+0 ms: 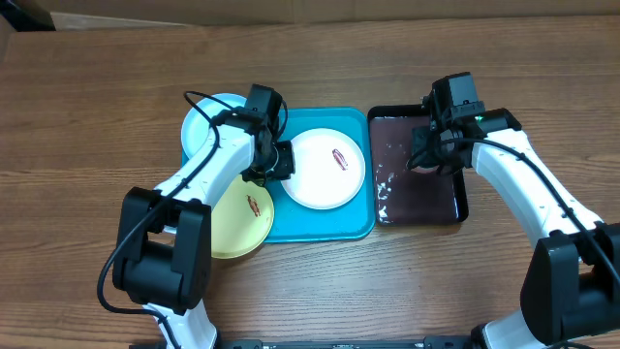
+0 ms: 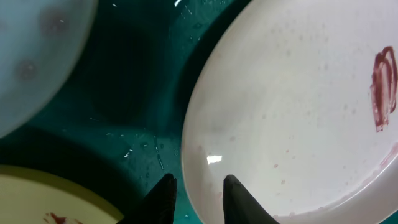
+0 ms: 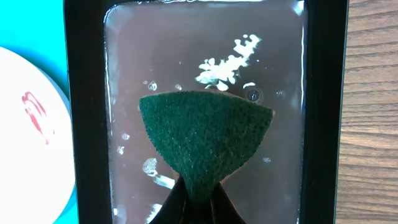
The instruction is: Clean dirty plates on tray and stack at the side
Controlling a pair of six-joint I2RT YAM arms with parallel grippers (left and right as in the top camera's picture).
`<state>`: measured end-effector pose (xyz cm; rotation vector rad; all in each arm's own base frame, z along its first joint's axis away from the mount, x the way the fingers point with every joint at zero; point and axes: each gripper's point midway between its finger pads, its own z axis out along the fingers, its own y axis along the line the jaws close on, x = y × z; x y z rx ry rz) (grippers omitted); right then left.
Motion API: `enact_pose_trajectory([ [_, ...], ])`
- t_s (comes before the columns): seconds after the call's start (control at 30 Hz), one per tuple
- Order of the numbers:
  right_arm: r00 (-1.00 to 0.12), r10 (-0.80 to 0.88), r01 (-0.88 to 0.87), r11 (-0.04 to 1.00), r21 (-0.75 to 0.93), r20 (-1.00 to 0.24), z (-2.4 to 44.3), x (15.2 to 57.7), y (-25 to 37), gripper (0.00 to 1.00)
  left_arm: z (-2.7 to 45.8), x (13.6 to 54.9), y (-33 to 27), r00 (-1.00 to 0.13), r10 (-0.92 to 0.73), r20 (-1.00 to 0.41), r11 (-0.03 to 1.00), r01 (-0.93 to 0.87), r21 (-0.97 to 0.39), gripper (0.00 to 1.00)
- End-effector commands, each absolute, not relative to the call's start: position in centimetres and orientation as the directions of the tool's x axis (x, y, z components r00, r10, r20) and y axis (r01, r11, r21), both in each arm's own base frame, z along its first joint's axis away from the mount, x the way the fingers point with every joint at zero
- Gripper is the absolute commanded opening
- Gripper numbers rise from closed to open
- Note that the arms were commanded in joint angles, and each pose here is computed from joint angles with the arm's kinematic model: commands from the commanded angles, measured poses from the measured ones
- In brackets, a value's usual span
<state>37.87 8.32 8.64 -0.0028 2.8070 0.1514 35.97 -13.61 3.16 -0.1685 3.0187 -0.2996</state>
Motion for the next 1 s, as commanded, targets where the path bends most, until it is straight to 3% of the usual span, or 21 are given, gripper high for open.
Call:
enact_pose_trajectory([
  [0.0,-0.945,0.009,-0.027,0.994,0.105,-0.328,8.6,37.9,8.5,0.04,2.5,35.7,-13.0,-0.987,-0.12,-0.105,0.983,-0.104,-0.151,0.27],
  [0.47,-0.952,0.007,-0.027,0.994,0.107,-0.307,8.4,37.4,8.5,0.04,1.7,35.8,-12.7,-0.982,-0.138,-0.127,0.984,-0.122,-0.126,0.21],
  [0.63,-0.958,0.006,-0.025,0.994,0.106,-0.286,7.5,36.7,8.4,0.05,1.7,35.9,-12.8,-0.981,-0.141,-0.133,0.984,-0.123,-0.13,0.04],
  [0.9,-0.959,0.005,-0.036,0.99,0.138,-0.285,4.0,35.5,8.8,0.07,1.7,36.1,-12.8,-0.98,-0.141,-0.14,0.983,-0.122,-0.133,0.04],
  [0.97,-0.956,0.006,-0.038,0.989,0.143,-0.294,3.4,35.4,8.8,0.14,1.7,36.1,-12.8,-0.98,-0.141,-0.139,0.984,-0.122,-0.133,0.04],
])
